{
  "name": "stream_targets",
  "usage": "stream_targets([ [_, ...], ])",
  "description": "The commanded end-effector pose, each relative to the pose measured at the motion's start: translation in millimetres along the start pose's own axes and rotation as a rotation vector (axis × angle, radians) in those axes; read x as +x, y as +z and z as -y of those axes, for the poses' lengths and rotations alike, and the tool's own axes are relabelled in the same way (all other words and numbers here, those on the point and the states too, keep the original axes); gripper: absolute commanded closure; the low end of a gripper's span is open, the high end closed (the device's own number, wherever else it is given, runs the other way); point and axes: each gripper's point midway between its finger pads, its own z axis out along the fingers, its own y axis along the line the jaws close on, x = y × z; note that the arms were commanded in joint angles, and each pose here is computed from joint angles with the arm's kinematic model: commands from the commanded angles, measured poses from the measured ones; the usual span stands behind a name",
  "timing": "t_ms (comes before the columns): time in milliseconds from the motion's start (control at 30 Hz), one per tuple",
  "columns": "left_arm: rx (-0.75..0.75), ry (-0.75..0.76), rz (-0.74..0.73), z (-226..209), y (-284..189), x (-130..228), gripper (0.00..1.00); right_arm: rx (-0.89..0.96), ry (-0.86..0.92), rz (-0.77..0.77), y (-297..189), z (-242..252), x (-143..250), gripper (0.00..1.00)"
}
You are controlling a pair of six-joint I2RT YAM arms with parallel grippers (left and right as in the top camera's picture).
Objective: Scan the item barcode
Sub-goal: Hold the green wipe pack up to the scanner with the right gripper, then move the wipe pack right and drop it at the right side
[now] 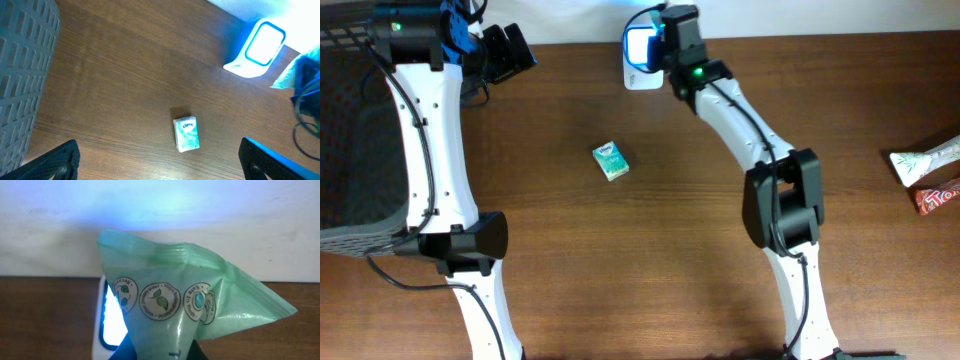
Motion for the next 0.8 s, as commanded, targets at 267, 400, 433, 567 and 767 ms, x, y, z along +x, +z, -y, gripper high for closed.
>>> stream_targets([
  [267,0.007,0.01,0.013,0,-5,-2,0.01,0.141,0.147,-0.002,-39,73,-41,0.96],
  [400,0.007,0.009,0.013,0,-5,-2,0.01,0.468,0.259,-0.154,-93,237,-23,0.96],
  [433,0.007,0.009,0.013,0,-5,-2,0.01,0.542,0.305,-0.225,-109,282,-5,0.96],
  [567,0.007,0.01,0.012,0,-5,-2,0.01,0.693,0.472,-0.425,-155,399,68,0.95],
  [767,0.007,0.009,0.013,0,-5,-2,0.01,0.83,0.635,-0.457,-218,491,108,0.15],
])
